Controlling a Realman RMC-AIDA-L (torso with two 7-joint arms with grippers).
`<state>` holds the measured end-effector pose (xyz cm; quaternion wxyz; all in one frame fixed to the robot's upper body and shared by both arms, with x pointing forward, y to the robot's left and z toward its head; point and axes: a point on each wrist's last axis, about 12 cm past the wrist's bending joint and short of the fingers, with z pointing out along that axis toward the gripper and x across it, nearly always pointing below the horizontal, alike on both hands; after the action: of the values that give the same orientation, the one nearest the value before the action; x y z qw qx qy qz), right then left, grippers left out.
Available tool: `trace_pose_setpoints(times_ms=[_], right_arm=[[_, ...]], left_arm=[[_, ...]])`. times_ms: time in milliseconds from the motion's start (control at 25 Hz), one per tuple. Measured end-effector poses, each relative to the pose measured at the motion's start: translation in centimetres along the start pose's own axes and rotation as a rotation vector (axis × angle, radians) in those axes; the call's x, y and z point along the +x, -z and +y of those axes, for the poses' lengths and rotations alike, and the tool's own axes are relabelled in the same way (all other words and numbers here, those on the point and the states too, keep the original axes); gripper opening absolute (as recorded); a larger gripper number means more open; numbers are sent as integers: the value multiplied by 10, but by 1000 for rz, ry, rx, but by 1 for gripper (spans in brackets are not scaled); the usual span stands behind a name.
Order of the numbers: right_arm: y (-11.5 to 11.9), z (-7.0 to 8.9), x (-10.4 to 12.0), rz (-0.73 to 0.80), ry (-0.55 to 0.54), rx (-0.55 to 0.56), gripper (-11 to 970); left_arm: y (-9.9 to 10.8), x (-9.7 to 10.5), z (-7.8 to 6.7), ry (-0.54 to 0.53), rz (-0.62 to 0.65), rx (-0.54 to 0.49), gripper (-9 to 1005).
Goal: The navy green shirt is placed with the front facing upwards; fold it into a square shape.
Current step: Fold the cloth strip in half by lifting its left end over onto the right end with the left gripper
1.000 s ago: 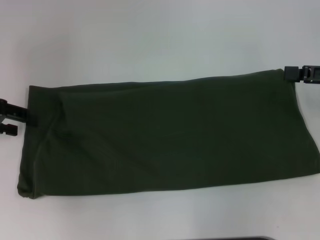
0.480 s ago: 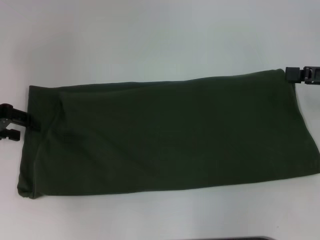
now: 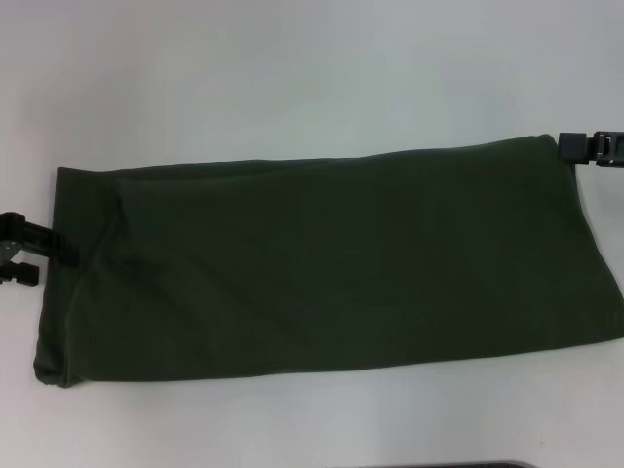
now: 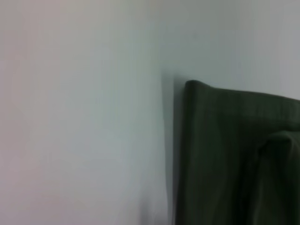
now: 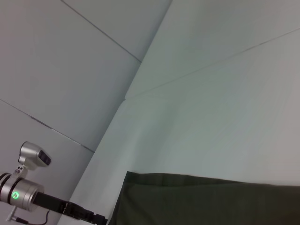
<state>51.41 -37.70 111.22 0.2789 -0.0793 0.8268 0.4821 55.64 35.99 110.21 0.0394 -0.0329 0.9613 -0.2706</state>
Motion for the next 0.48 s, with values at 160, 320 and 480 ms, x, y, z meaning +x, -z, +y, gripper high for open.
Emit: trace_pose_setpoints(times_ms=[160, 320, 480], right_arm=[[0, 0, 0, 1, -1, 0, 674], [1, 0, 0, 1, -2, 0, 674], [1, 0, 0, 1, -3, -1, 674]], left_arm=[[-2, 1, 1, 6, 3, 2, 691], [-3, 1, 0, 13, 3, 4, 691], [-5, 0, -1, 27, 2, 5, 690]])
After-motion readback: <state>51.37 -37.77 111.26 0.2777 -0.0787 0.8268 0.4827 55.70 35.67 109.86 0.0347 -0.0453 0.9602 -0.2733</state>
